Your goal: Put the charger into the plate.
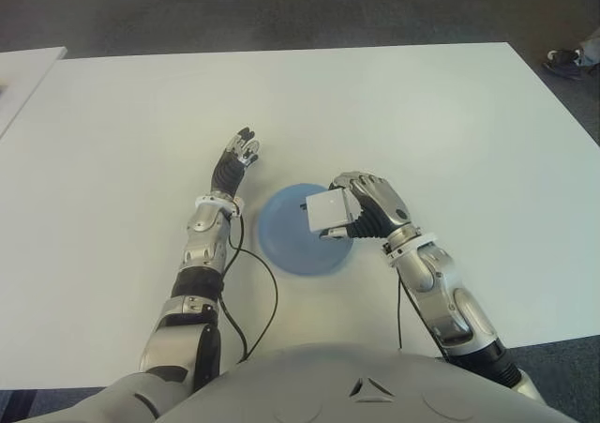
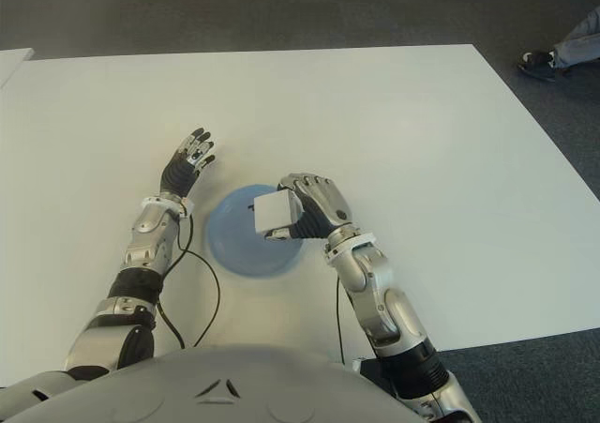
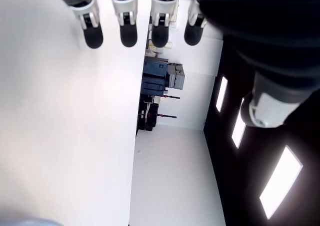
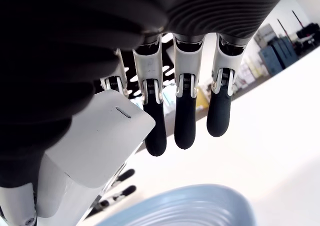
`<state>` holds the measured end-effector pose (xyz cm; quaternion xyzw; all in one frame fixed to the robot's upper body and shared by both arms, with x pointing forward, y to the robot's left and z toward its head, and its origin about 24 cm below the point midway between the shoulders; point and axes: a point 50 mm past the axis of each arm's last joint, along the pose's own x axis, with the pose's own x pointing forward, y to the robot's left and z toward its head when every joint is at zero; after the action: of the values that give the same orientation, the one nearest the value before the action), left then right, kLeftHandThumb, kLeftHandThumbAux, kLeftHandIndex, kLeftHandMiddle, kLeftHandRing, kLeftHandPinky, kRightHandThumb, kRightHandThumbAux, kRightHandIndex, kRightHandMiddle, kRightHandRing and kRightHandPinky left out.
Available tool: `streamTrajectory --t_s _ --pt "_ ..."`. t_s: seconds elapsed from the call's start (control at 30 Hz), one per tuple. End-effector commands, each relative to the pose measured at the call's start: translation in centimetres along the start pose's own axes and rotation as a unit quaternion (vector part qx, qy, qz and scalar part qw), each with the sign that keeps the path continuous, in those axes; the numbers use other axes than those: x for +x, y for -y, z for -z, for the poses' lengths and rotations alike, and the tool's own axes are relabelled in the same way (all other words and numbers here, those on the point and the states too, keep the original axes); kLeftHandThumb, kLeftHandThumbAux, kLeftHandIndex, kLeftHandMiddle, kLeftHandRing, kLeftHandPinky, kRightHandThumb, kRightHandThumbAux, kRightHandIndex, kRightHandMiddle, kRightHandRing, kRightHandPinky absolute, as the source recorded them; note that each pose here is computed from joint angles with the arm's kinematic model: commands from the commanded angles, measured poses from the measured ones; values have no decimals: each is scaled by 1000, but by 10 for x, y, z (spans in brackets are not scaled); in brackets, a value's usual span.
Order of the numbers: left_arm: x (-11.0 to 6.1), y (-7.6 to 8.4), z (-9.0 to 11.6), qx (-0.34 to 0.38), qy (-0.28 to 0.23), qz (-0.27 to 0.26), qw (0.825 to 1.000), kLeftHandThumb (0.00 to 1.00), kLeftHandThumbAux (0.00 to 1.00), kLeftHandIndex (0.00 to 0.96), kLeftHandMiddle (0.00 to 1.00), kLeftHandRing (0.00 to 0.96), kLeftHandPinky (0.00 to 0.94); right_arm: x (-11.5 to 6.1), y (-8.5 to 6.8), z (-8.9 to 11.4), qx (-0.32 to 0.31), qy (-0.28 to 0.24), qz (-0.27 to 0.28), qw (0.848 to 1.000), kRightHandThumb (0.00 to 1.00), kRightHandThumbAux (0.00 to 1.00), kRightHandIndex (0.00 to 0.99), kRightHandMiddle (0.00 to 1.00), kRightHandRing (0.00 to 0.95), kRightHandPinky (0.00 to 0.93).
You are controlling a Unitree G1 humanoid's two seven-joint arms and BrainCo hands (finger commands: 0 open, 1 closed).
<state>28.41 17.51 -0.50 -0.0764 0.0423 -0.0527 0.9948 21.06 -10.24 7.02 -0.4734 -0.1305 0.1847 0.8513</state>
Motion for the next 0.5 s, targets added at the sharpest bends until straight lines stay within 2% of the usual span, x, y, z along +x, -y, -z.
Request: streamTrajectory --t_s 0.03,0.5 --pt "0 2 3 -9 -4 -1 1000 7 508 9 52 64 102 4 -2 -3 32 4 -8 999 857 675 402 539 857 847" --pt "-1 3 3 -11 -4 3 1000 6 496 9 66 79 115 17 -9 -3 56 6 -8 998 857 675 402 538 854 845"
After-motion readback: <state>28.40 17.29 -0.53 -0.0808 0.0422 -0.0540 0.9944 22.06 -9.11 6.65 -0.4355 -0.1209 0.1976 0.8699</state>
